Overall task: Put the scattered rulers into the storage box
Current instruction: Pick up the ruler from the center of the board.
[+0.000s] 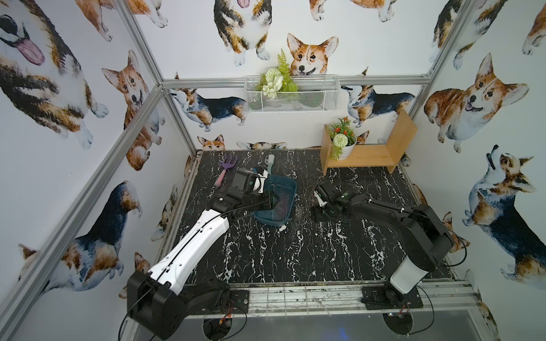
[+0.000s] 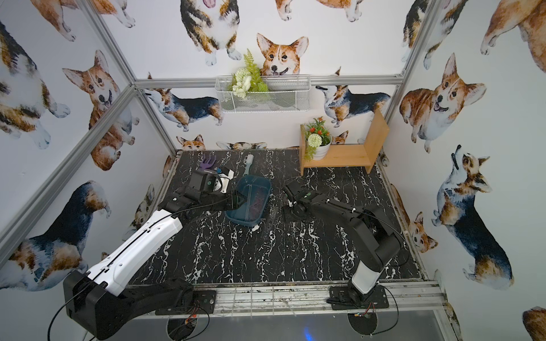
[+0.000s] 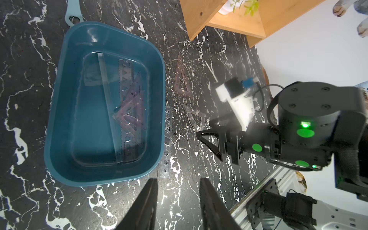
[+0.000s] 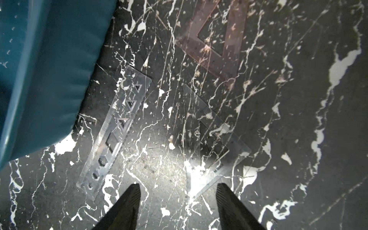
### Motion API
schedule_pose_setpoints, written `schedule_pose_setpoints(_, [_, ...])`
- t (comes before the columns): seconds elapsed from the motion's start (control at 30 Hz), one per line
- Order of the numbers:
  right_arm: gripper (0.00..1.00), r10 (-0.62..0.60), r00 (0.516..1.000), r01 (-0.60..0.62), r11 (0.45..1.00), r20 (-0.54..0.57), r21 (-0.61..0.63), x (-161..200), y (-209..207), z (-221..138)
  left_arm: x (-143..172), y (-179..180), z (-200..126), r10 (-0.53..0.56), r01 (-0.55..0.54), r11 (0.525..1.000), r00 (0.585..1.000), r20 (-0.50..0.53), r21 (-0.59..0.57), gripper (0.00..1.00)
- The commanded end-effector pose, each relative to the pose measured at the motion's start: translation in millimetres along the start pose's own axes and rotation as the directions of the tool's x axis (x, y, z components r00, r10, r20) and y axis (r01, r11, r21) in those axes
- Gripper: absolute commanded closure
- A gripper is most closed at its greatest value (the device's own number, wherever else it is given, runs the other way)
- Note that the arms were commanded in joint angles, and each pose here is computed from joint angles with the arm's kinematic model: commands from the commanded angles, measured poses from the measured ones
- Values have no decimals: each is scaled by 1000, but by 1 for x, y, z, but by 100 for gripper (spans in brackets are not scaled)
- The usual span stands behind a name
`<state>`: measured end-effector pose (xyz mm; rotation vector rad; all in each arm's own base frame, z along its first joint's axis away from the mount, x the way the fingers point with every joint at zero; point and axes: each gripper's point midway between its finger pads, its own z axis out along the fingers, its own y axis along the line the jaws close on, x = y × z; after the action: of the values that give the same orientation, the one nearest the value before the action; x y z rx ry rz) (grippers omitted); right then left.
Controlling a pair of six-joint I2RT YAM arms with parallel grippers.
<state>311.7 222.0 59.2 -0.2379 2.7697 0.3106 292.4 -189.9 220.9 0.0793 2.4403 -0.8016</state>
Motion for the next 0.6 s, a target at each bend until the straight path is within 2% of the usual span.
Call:
schedule_pose_setpoints(0.0, [33, 6, 1000, -6, 1000, 22, 4, -6, 1, 5, 0, 0, -3, -23, 22, 1000, 999, 29, 8, 59])
schedule_pose_setpoints(0.57, [32, 21, 1000, -21, 999, -13, -35, 3, 7, 29, 13, 4, 9, -34, 34, 999, 999, -9, 10, 59])
